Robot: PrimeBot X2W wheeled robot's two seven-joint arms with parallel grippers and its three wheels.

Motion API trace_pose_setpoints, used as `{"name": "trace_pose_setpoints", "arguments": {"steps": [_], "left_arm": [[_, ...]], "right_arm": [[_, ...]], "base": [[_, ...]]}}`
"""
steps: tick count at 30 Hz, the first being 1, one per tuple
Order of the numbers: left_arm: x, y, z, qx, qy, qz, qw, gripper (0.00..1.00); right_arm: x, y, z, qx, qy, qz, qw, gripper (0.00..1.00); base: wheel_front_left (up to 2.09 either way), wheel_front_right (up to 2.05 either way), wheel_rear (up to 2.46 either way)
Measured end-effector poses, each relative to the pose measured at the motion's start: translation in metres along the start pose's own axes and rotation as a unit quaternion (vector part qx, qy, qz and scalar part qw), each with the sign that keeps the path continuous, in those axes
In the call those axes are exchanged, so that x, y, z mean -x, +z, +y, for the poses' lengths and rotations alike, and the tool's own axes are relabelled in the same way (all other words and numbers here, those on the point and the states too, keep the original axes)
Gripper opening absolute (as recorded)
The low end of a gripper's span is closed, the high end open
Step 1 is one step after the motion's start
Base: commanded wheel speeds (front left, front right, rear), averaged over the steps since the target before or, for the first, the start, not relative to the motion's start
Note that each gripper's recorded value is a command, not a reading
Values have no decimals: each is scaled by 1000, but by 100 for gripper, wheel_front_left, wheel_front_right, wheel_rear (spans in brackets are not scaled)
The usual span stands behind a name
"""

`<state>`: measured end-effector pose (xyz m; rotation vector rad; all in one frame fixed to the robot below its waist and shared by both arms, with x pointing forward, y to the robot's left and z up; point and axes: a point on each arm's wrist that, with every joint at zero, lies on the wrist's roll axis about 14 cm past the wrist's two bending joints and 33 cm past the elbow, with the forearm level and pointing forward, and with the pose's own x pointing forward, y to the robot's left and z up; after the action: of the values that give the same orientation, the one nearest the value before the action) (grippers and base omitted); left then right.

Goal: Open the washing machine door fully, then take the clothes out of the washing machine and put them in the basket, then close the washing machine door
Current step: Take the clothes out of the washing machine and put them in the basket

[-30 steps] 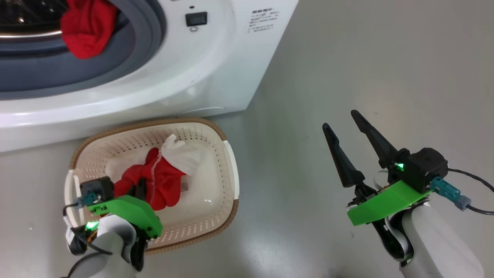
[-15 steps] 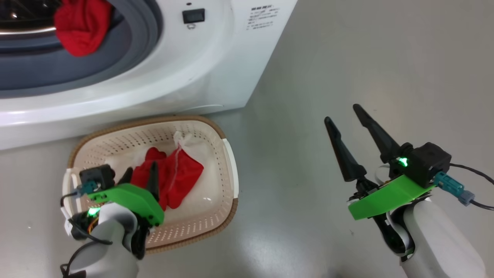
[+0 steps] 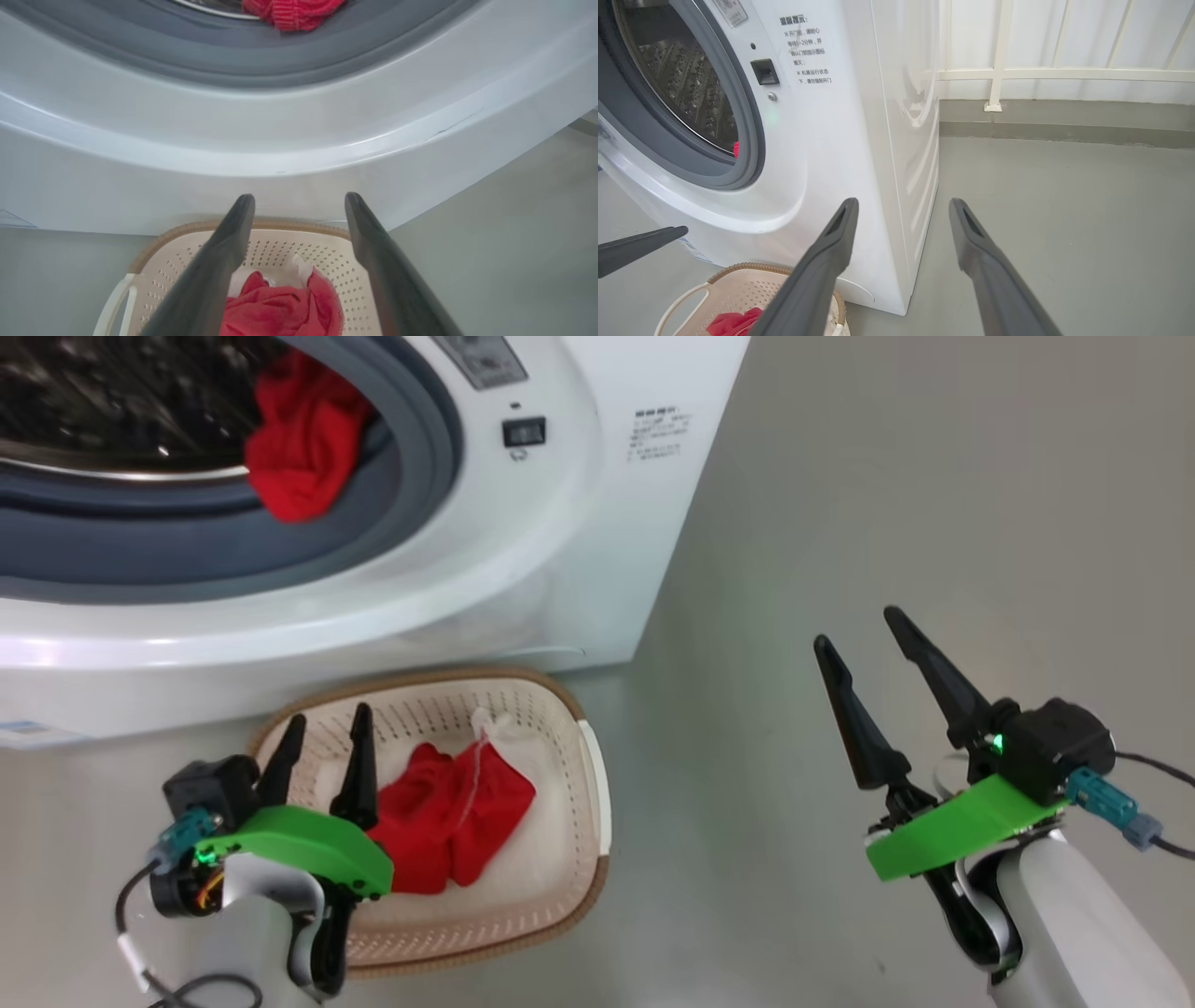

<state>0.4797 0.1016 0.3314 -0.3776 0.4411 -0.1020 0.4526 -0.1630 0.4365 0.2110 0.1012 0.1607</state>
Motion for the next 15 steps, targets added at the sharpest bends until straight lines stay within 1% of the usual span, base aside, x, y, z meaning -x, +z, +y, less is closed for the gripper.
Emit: {"name": "trace_pose_setpoints", "arguments": {"steps": [7,13,15], "left_arm": [[28,46,1,-17,1,-76,997,100],[57,75,2,-30,2,-126,992,100],[67,81,1,-25,1,-138,990,100]], "right_arm": [[11,17,7,5,4,-20,1000,100],[27,36,-1,15,-16,-44,999,100],[33,42,-3,23,-22,-53,998,100]], "base": [[0,0,0],[0,0,0],[0,0,0]]}}
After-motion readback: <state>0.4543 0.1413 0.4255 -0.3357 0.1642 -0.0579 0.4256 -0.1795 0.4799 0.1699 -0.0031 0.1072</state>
